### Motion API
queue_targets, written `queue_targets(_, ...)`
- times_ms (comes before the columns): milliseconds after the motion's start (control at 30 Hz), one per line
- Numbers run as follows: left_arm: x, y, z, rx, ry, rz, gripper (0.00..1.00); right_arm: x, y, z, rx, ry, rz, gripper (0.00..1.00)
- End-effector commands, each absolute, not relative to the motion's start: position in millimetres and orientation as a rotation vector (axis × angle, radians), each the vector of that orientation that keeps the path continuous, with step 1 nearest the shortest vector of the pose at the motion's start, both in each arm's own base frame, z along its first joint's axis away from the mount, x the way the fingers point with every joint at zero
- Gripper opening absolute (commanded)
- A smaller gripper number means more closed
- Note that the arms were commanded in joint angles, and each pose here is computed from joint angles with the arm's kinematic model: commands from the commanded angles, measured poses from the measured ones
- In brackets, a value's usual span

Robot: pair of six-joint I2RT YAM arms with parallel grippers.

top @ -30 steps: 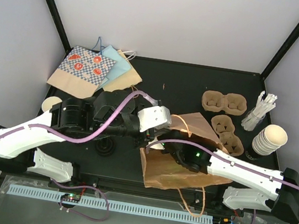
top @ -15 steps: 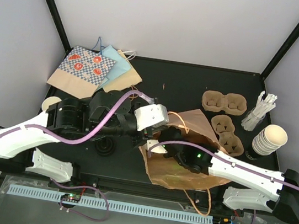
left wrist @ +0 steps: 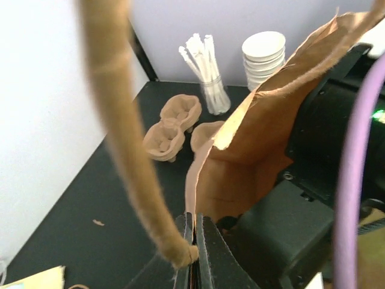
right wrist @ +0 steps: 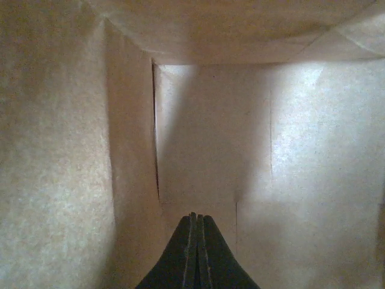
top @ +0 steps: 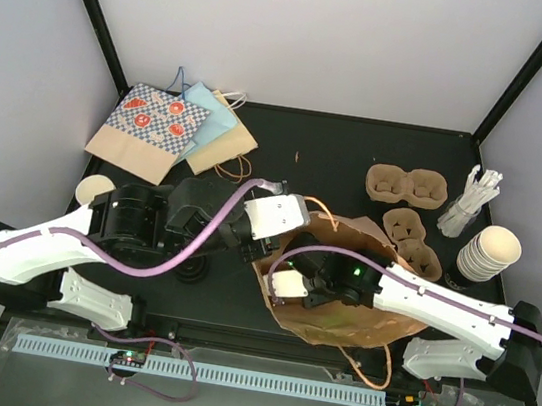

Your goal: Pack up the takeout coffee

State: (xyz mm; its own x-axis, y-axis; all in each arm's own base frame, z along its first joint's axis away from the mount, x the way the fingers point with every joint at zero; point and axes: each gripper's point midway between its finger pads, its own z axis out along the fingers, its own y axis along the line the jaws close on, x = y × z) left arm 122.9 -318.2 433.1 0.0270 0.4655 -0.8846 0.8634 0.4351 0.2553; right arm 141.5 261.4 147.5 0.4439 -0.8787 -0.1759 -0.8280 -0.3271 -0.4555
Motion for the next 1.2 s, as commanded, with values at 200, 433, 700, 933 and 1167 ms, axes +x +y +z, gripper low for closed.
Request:
queue_targets(200,145.5,-311.5,450.7,1.101,1.577,-0.282,0.02,108.1,251.5,142.5,-2.341,1.493,0.055,0.01)
queue_targets(433,142.6,-319.1,429.3,1.098,1.635,-0.331,0.01,147.8,261.2,169.8,-2.128,1.440,-0.154,0.01)
queue_targets(700,145.5,-311.6,401.5,1.091,1.729,-0.320,0.02,162.6,262.3,203.8,-1.978,1.393,-0.214,0.01)
queue_targets(933,155.0,-303.0,383.4,1.050,1.803,-0.342,0.01,160.5,267.0,230.6,-1.908,1.361,-0.158,0.01)
queue_targets(1167,177.8,-293.1,369.6,0.955,1.942,-0.417,0.02,158.7,271.0,268.1,-1.818,1.310,-0.105,0.01)
